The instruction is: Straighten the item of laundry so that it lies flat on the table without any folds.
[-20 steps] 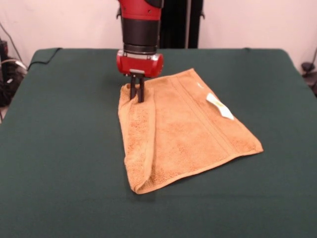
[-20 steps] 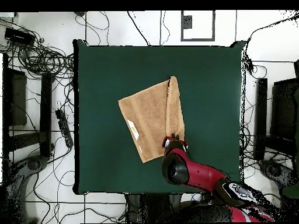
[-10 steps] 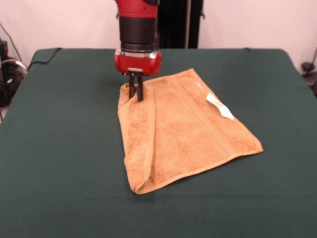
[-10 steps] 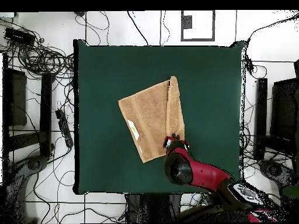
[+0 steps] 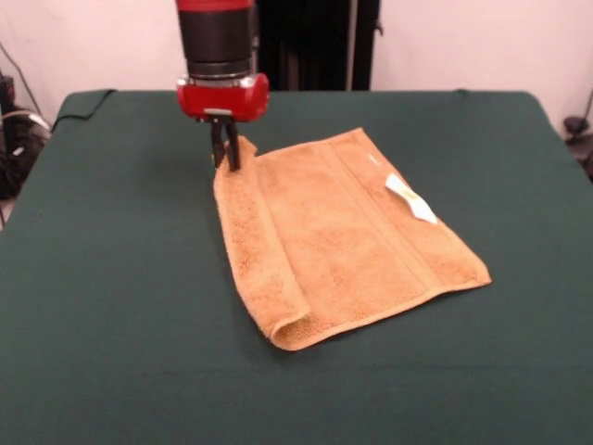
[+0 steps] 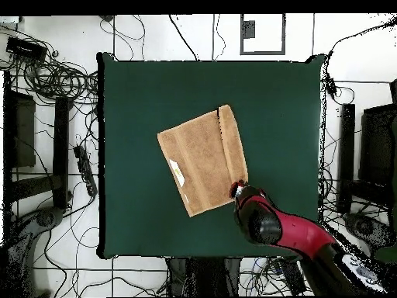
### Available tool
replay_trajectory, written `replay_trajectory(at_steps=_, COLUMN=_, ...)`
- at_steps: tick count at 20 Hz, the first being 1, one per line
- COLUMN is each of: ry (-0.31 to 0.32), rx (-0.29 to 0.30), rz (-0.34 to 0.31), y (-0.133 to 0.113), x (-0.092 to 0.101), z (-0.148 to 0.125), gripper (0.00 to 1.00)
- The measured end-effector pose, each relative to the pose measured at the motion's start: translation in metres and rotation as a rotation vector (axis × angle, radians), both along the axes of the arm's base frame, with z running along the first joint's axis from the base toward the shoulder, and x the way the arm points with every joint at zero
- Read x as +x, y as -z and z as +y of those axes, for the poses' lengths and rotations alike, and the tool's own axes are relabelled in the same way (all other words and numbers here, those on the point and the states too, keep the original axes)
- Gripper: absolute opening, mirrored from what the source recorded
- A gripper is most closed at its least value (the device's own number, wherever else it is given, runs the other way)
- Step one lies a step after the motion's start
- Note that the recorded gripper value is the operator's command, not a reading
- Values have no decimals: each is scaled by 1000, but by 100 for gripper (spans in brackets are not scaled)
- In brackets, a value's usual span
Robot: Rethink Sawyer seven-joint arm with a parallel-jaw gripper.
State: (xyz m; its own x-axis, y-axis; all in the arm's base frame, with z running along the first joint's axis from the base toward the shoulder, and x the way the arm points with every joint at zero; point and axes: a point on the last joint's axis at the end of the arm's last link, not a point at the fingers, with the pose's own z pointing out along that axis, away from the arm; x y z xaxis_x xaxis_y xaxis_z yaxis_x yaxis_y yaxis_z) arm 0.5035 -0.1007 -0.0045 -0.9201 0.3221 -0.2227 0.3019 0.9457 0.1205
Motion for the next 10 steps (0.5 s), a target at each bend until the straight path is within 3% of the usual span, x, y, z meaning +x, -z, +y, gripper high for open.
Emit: replay_trajectory(at_steps=10, ry=-38, rx=25, rz=16, y=-14, x=0, z=-28, gripper=0)
